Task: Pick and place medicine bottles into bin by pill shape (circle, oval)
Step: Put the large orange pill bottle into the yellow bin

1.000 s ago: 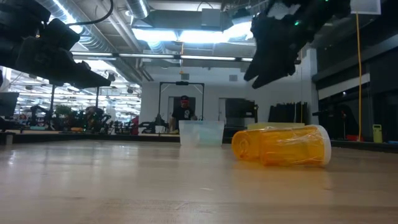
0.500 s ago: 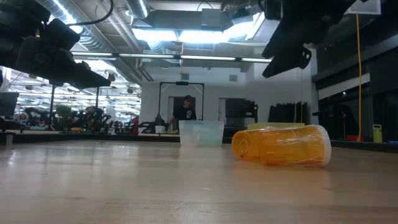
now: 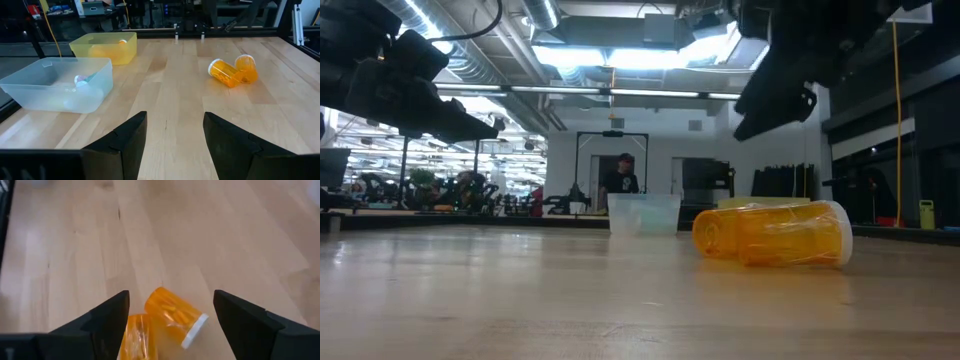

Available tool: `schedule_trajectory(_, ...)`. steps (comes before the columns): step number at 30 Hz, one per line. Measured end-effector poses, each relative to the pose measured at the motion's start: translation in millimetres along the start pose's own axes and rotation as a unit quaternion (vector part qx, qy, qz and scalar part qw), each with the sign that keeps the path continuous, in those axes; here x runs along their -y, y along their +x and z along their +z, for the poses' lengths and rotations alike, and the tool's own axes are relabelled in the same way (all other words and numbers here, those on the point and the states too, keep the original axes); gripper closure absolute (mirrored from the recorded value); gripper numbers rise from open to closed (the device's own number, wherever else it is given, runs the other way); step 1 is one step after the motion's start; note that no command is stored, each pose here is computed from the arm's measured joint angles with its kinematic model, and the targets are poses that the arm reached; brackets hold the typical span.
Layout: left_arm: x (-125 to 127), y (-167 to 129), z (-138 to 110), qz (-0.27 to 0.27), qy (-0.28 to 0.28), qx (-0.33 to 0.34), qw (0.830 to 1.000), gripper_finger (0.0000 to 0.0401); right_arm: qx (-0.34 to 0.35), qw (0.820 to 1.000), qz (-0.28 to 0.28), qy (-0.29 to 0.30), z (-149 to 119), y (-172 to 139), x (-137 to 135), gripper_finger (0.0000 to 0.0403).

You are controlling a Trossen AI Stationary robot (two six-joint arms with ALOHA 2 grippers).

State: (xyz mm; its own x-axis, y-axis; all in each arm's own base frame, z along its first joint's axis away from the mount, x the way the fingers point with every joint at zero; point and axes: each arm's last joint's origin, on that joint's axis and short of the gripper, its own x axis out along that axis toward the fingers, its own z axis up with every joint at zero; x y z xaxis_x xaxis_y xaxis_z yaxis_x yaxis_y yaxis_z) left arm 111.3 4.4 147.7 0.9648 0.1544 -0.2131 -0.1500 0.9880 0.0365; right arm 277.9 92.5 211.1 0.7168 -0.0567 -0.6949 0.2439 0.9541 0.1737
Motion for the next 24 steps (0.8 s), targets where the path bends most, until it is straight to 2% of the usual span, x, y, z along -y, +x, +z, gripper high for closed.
schedule_trajectory(8, 0.0, 0.0, 0.0, 0.0, 0.003, 0.0, 1.0, 0.0211, -0.039, 0.999, 0.029, -0.008, -7.2, 11.8, -3.1, 0.0112)
schedule_trajectory(16, 0.0, 0.0, 0.0, 0.0, 0.003, 0.0, 1.0, 0.0211, -0.039, 0.998, 0.048, -0.003, -6.3, 12.7, -5.4, 0.0112)
schedule_trajectory(24, 0.0, 0.0, 0.1, 0.0, 0.003, 0.0, 1.0, 0.0211, -0.078, 0.996, 0.043, -0.016, -23.4, 29.0, -13.6, 0.0112)
